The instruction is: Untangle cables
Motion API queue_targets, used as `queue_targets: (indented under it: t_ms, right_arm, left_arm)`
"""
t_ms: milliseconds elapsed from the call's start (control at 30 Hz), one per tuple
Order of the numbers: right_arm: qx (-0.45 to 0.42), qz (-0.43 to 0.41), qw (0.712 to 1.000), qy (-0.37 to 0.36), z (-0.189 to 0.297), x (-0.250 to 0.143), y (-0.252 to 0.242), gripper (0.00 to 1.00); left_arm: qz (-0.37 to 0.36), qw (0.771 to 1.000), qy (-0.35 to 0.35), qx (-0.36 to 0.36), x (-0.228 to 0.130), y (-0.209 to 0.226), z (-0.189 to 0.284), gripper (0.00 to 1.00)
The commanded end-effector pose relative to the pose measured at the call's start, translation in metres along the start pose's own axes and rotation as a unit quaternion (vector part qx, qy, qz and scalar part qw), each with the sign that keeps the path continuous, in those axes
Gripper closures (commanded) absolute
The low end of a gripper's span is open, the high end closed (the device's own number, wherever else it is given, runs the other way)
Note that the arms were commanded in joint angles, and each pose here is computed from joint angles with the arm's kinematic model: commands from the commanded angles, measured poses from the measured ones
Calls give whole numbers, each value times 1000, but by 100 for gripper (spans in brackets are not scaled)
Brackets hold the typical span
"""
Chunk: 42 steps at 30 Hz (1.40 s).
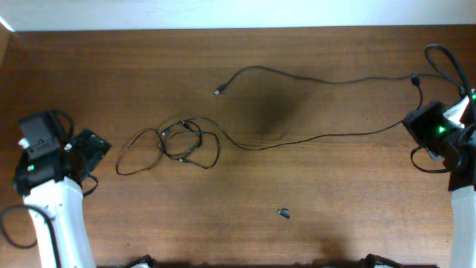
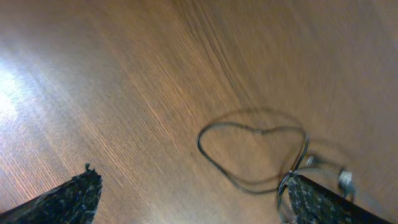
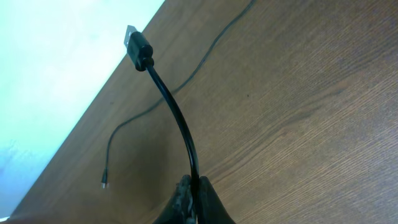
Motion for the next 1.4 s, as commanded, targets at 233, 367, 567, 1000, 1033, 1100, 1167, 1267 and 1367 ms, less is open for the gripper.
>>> queue_targets:
  t_ms: [233, 367, 567, 1000, 1033, 1100, 1167, 1267, 1367]
  right_arm:
    - [-1, 4, 1000, -13, 5, 6, 2, 96]
    - [-1, 4, 1000, -13, 5, 6, 2, 96]
    - [-1, 4, 1000, -13, 5, 6, 2, 96]
    - [-1, 4, 1000, -13, 5, 6, 2, 96]
    - [-1, 4, 1000, -13, 5, 6, 2, 96]
    - [-1, 4, 1000, -13, 5, 6, 2, 96]
    - [-1, 4, 1000, -13, 5, 6, 2, 96]
    - [-3, 3, 1000, -10, 5, 5, 1, 96]
    - [-2, 3, 1000, -10, 5, 5, 1, 96]
  left_arm:
    - [-347, 915, 117, -171, -67, -101, -55, 1]
    - [-430, 875, 108, -195, -86, -129, -77, 1]
    - [-443, 878, 83, -159, -81, -137, -116, 1]
    - [-539, 836, 54, -88, -82, -131, -131, 0]
    - [-542, 834, 58, -88, -86, -132, -134, 1]
    - [-551, 829, 73, -71, -94, -129, -147, 1]
    - [-550, 829, 75, -67, -97, -130, -153, 14]
    - [-547, 832, 57, -75, -93, -137, -153, 15]
    - [-546, 832, 56, -75, -93, -137, -153, 25]
Point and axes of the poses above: each gripper's point midway between its finger pads, its own z axis back along the fingers, its own y axis along the line the jaws close on, x = y × z, the point moved 4 cm from there along z, back along the fingers, and after that the axes turned 7 degrees about z, right-handed, at the moved point
